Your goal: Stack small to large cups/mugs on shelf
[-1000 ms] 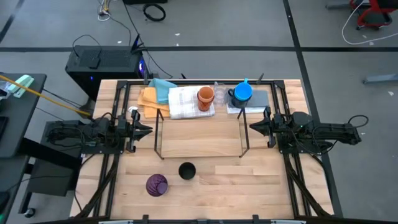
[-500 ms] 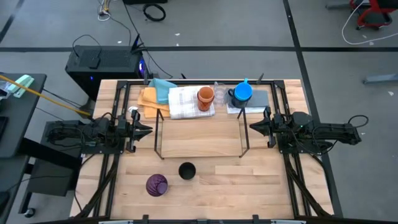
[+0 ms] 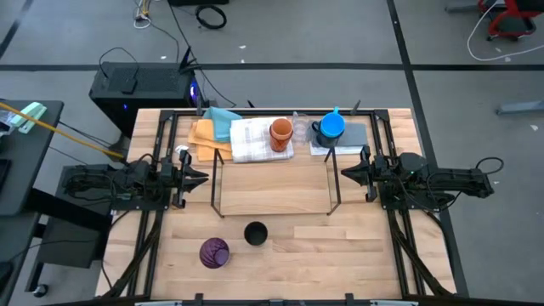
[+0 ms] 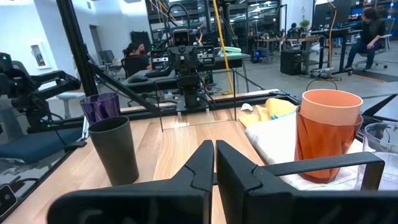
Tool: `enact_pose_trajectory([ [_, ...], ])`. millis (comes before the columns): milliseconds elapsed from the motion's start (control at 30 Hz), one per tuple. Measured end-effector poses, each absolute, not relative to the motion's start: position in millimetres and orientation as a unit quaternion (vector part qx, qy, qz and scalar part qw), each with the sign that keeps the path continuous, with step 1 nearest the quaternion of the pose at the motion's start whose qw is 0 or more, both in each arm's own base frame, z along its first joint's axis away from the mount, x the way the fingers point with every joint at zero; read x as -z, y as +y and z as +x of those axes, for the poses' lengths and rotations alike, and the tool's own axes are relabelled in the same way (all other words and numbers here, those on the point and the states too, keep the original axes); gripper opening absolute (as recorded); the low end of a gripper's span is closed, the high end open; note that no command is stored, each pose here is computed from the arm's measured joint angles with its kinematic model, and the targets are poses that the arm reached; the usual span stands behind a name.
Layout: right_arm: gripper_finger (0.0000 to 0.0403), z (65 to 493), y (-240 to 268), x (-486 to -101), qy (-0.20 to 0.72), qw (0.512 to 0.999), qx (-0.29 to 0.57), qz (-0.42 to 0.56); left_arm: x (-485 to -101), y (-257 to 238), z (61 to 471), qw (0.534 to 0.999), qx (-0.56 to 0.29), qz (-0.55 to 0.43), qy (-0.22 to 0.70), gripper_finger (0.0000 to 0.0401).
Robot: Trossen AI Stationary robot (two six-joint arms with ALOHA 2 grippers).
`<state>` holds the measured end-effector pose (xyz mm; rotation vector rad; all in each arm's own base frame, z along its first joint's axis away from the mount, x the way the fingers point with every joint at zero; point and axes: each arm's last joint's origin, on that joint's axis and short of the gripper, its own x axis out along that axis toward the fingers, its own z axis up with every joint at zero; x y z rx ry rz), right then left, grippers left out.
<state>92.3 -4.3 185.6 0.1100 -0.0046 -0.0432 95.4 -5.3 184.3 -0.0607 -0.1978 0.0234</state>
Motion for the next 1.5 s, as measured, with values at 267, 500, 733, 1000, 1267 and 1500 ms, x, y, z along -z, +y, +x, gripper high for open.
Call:
enact_pose_trajectory([
  [267,0.0025,92.3,-4.3,-185.6,-0.002,0.998,0.021,0.055,-184.3,-5.3,95.4,0.995,-0.012,-0.030,-0.099,0.0054],
  [500,0.0025,92.3,-4.3,-185.6,-0.002,0.998,0.022,0.055,-184.3,-5.3,95.4,0.995,-0.012,-0.030,-0.099,0.0062],
  [733,0.0025,92.3,-4.3,-185.7,-0.002,0.998,0.022,0.055,-184.2,-5.3,95.5,0.995,-0.012,-0.030,-0.099,0.0055],
  [1000,0.0025,92.3,-4.3,-185.6,-0.002,0.998,0.022,0.055,-184.4,-5.3,95.4,0.995,-0.012,-0.030,-0.099,0.0058],
  [1267,0.0025,92.3,-4.3,-185.7,-0.002,0.998,0.022,0.055,-184.4,-5.4,95.4,0.995,-0.012,-0.030,-0.099,0.0063],
  [1500,0.0025,92.3,-4.3,-185.7,-0.002,0.998,0.021,0.055,-184.3,-5.3,95.4,0.995,-0.012,-0.030,-0.099,0.0055],
])
